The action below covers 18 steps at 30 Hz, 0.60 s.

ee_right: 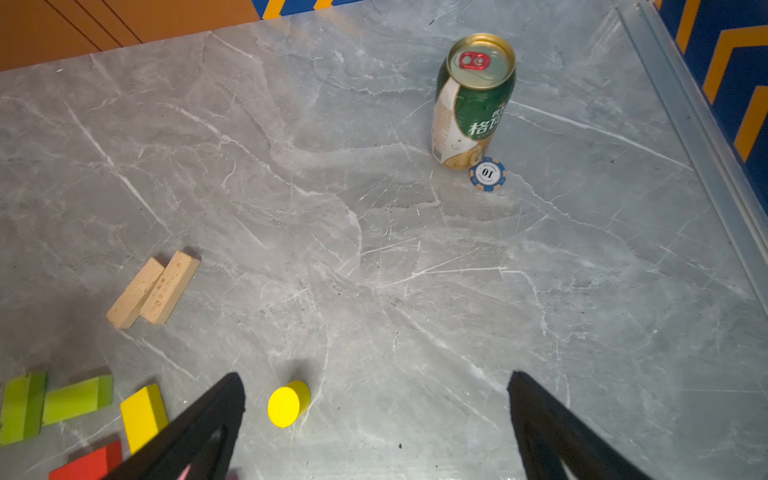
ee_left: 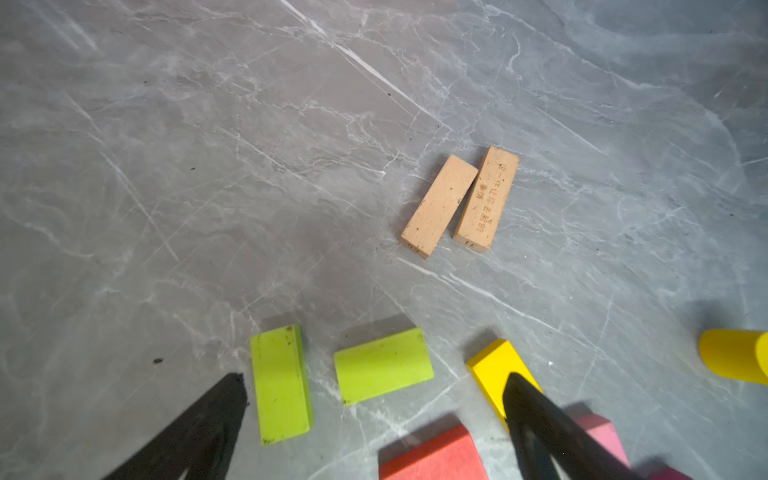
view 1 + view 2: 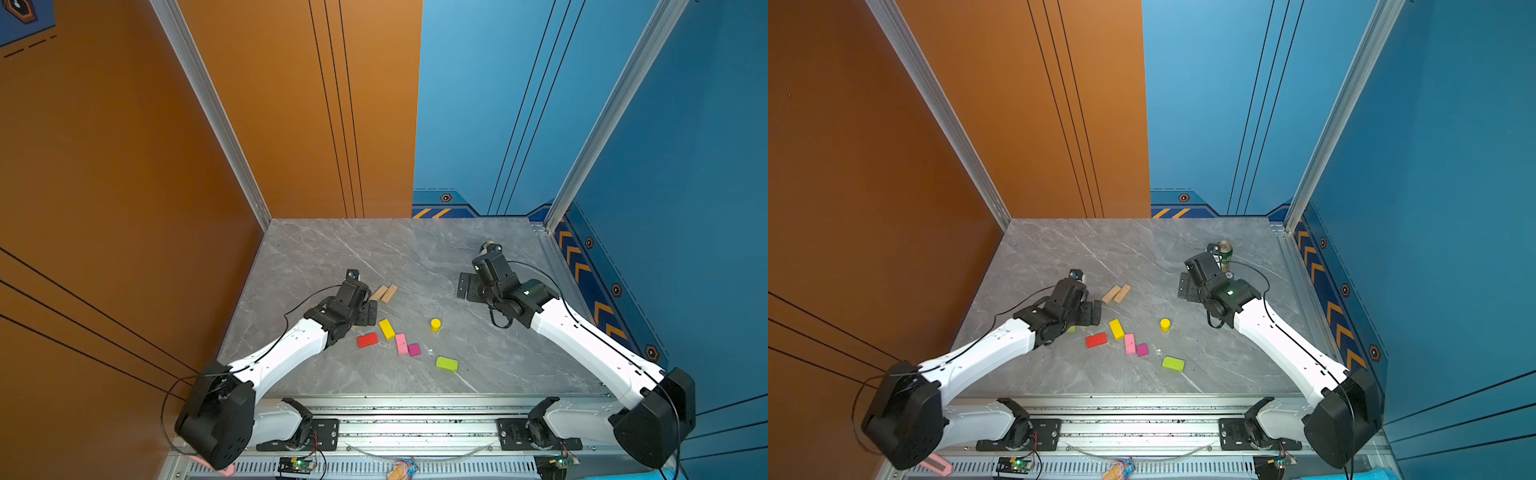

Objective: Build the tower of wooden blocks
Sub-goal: 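Reach the left gripper toward the two wooden planks while the right arm moves forward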

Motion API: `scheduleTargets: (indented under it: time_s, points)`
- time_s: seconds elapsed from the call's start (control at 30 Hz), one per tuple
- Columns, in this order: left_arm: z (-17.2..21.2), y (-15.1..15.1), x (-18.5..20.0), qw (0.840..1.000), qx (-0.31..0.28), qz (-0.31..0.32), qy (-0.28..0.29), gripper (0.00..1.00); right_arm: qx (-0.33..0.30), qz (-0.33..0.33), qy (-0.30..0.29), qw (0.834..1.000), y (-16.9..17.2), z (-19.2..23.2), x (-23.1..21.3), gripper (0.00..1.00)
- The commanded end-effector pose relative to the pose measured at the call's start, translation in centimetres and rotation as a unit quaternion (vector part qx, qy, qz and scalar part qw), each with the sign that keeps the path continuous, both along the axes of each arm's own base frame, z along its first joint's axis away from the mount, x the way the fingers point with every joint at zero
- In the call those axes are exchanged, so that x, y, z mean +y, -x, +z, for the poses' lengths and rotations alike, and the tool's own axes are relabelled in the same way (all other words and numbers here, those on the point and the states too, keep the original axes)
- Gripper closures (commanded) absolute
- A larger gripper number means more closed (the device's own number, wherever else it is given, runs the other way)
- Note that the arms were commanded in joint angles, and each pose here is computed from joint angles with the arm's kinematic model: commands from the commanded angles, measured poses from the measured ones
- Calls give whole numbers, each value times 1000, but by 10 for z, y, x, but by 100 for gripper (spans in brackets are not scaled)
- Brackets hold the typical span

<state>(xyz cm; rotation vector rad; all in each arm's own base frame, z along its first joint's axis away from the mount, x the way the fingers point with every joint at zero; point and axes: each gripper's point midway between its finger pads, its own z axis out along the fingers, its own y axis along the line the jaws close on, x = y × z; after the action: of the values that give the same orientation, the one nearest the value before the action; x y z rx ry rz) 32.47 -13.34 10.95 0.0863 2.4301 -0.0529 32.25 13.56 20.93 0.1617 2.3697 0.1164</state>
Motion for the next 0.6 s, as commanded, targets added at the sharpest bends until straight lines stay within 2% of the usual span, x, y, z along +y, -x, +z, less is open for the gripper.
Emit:
scheduleTargets:
  time_s: [0.0,0.23,0.47,0.5,0.57]
  points:
    - [-8,-15,-14,999,31,-21,-7,2,1,11,-16,1000,20,13,1,0]
    - [-29,-39,-26,997,62,-24,-26,11,-8,14,-14,1000,39,16,-12,0]
    - [-29,-63,-23,995,67,-17,-74,13,-5,23,-10,1000,45,13,-16,0]
    - [-29,-65,-23,994,69,-17,-79,17,-3,23,-9,1000,45,12,-17,0]
    - [-32,-67,-23,993,76,-19,-83,18,-1,25,-9,1000,45,10,-16,0]
